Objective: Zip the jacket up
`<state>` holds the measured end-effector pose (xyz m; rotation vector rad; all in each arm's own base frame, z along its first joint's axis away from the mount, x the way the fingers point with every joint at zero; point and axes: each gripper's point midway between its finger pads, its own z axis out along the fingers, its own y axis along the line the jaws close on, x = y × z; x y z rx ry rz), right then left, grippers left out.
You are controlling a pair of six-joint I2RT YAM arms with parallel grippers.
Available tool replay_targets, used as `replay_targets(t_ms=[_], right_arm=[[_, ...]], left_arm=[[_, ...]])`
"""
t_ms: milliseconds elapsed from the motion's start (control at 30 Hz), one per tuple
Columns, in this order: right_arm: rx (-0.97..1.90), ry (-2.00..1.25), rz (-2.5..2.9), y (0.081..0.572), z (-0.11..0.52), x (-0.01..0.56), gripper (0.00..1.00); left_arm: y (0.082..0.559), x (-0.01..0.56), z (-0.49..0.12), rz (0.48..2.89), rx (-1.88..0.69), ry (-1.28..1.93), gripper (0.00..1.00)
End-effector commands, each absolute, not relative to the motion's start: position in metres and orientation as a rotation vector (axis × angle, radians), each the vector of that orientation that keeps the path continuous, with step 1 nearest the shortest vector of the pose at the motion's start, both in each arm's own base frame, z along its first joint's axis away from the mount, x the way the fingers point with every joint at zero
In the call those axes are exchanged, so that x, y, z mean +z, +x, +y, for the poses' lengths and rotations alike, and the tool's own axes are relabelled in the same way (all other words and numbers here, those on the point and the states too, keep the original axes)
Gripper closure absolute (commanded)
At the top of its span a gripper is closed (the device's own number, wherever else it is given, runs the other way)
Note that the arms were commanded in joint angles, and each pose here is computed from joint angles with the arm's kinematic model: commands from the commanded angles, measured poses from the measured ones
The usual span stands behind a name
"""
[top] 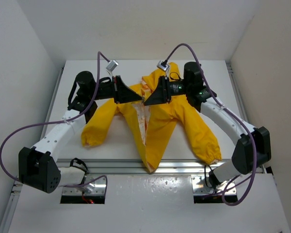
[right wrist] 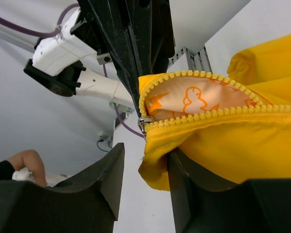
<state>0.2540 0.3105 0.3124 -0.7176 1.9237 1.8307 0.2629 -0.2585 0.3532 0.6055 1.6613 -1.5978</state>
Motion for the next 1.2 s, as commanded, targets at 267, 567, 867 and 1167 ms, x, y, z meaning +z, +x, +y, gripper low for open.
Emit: replay_targets(t_ms=[267, 567, 867, 1167], right_arm=[[1.866, -0.604, 1.838, 0.267, 0.308, 0.337, 0.7], [1.87, -0.572, 1.801, 0.273, 0.307, 0.34, 0.87], [1.808, -0.644, 1.82, 0.27, 0.31, 0.337, 1.0], [1.74, -0.945, 1.735, 0.233, 0.312, 0.333, 1.0]], left_arm=[[0.25, 0.386, -0.258, 1.529, -1.548, 0.692, 1.0], [0.251, 0.386, -0.258, 1.523, -1.541, 0.698, 1.0], [0.248, 0.385, -0.257, 1.523, -1.541, 0.698, 1.0], [0.252, 0.388, -0.259, 1.525, -1.552, 0.69, 1.0]])
